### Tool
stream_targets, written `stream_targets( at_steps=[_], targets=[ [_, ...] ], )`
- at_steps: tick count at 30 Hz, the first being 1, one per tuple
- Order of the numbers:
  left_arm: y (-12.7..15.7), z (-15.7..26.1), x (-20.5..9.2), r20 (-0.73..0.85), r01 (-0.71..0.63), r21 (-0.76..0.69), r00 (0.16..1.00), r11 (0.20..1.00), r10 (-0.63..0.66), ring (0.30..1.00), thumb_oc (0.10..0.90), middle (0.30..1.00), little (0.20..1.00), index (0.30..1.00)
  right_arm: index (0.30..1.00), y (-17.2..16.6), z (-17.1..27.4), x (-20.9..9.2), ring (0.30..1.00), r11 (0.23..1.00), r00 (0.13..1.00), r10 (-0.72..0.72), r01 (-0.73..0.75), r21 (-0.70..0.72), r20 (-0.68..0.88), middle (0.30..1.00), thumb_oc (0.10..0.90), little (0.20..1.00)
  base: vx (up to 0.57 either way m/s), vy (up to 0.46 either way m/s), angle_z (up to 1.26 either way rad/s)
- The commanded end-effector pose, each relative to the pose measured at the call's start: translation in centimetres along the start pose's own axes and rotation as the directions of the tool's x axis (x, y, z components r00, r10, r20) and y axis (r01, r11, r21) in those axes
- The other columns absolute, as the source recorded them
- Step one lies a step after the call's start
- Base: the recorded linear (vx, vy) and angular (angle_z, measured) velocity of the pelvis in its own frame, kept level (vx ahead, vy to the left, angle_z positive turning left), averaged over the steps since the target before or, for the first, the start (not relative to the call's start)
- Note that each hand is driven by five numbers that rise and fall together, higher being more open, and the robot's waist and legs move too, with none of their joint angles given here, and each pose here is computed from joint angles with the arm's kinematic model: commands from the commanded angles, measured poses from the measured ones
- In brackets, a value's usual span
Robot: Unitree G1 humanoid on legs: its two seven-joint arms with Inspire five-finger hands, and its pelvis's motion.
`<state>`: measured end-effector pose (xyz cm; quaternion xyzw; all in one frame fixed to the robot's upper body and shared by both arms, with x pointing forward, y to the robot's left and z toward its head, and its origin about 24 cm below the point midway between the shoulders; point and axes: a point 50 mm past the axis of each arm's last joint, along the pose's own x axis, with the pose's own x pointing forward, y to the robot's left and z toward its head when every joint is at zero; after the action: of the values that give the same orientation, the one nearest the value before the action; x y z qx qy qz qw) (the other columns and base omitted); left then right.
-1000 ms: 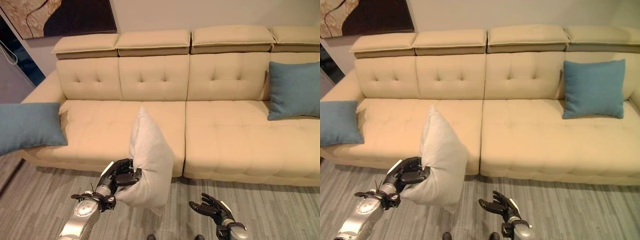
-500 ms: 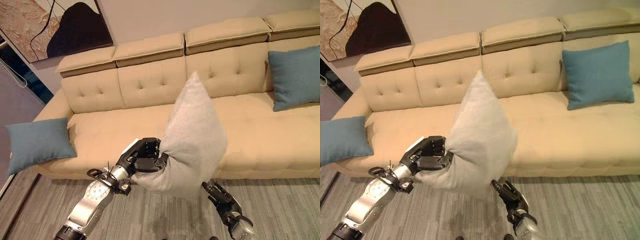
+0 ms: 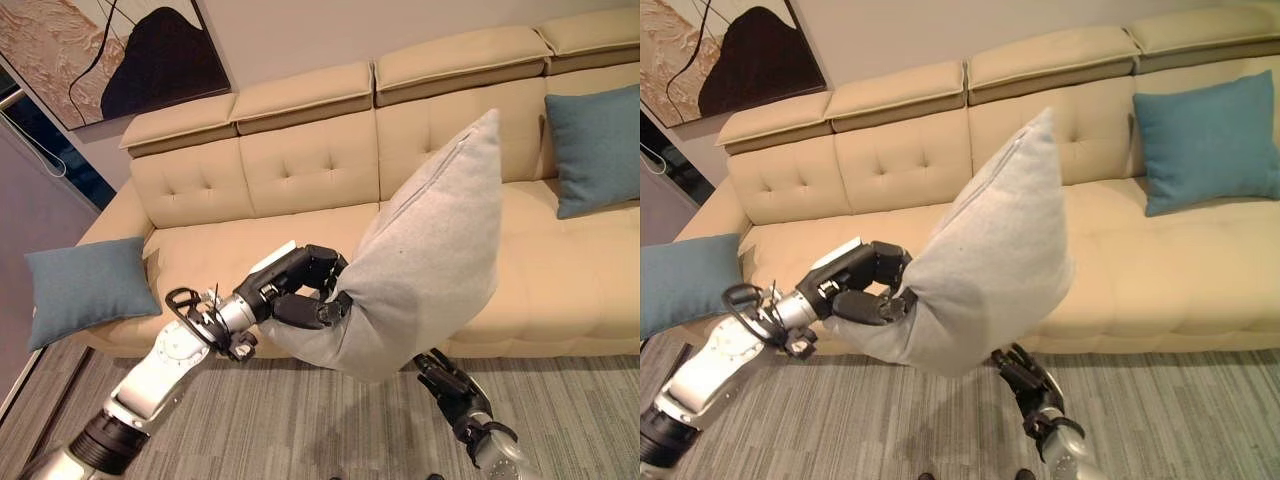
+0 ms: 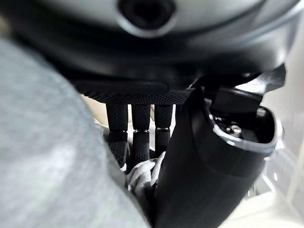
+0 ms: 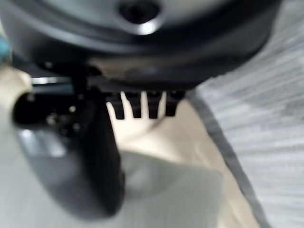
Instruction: Pick up all the scattered cushions and arrange them neatly on the sofa.
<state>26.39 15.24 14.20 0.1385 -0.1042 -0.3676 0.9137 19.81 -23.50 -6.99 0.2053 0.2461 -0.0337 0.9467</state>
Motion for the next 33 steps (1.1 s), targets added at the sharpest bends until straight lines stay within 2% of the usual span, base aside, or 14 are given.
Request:
stream_targets(
  at_steps=[1, 6, 10, 14, 19, 24, 30, 31, 32, 33],
  targets=[
    [2.6, 12.6, 1.1, 0.58, -0.04, 0.177, 0.812, 0.983, -0.071, 0.3, 0.4, 0.3, 0.3, 0.3, 0.9, 5.2, 5.3, 1.5, 0.9, 0.952, 0.93, 0.305, -0.296, -0.075, 0.203, 0.9, 0.8, 0.9, -0.01, -0.037, 0.04],
    [3.3, 14.9, 0.4, 0.563, -0.024, 0.309, 0.81, 0.951, -0.163, 0.3, 0.4, 0.3, 0.3, 0.3, 0.9, 8.2, 6.0, 1.9, 0.9, 0.878, 0.865, 0.474, -0.453, -0.153, 0.162, 0.9, 0.8, 0.9, 0.0, -0.007, 0.01],
    [4.6, 16.0, -0.9, 0.537, -0.089, 0.395, 0.83, 0.914, -0.151, 0.3, 0.4, 0.3, 0.3, 0.3, 0.9, 10.8, 7.4, 1.8, 0.9, 0.818, 0.787, 0.575, -0.552, -0.16, 0.226, 0.9, 0.8, 0.9, 0.0, 0.0, 0.0],
    [5.9, 15.1, -2.1, 0.533, -0.162, 0.359, 0.844, 0.919, -0.06, 0.3, 0.4, 0.3, 0.3, 0.3, 0.9, 12.3, 9.0, 1.1, 0.9, 0.786, 0.725, 0.616, -0.592, -0.178, 0.308, 0.9, 0.8, 0.9, 0.0, 0.002, 0.01],
    [7.3, 12.9, -3.4, 0.521, -0.252, 0.261, 0.849, 0.932, 0.084, 0.3, 0.4, 0.3, 0.3, 0.3, 0.9, 13.0, 11.2, 0.4, 0.9, 0.792, 0.673, 0.595, -0.585, -0.177, 0.439, 0.9, 0.8, 0.9, 0.01, 0.007, 0.04],
    [7.7, 11.4, -4.1, 0.502, -0.301, 0.21, 0.85, 0.93, 0.162, 0.3, 0.4, 0.3, 0.3, 0.3, 0.9, 13.0, 11.7, 0.1, 0.9, 0.814, 0.667, 0.543, -0.567, -0.126, 0.509, 0.9, 0.8, 0.9, 0.01, 0.011, 0.03],
    [7.2, 11.3, -3.4, 0.525, -0.3, 0.176, 0.834, 0.938, 0.169, 0.3, 0.4, 0.3, 0.3, 0.3, 0.9, 13.6, 10.8, 0.4, 0.9, 0.822, 0.688, 0.514, -0.566, -0.065, 0.512, 0.9, 0.8, 0.9, 0.01, 0.006, -0.03],
    [7.0, 11.4, -3.3, 0.534, -0.299, 0.173, 0.829, 0.939, 0.166, 0.3, 0.4, 0.3, 0.3, 0.3, 0.54, 13.8, 10.7, 0.5, 0.54, 0.819, 0.688, 0.515, -0.57, -0.058, 0.511, 0.54, 0.56, 0.54, 0.0, 0.0, 0.0],
    [6.9, 11.6, -3.1, 0.546, -0.295, 0.165, 0.822, 0.941, 0.162, 0.3, 0.4, 0.3, 0.3, 0.3, 0.54, 14.1, 10.5, 0.5, 0.54, 0.814, 0.687, 0.519, -0.579, -0.049, 0.508, 0.54, 0.56, 0.54, 0.0, 0.0, 0.0],
    [6.7, 11.7, -2.9, 0.555, -0.297, 0.163, 0.816, 0.941, 0.161, 0.3, 0.4, 0.3, 0.3, 0.3, 0.364, 14.3, 10.5, 0.6, 0.364, 0.809, 0.684, 0.523, -0.587, -0.043, 0.509, 0.364, 0.442, 0.364, 0.0, 0.0, 0.0]
  ],
)
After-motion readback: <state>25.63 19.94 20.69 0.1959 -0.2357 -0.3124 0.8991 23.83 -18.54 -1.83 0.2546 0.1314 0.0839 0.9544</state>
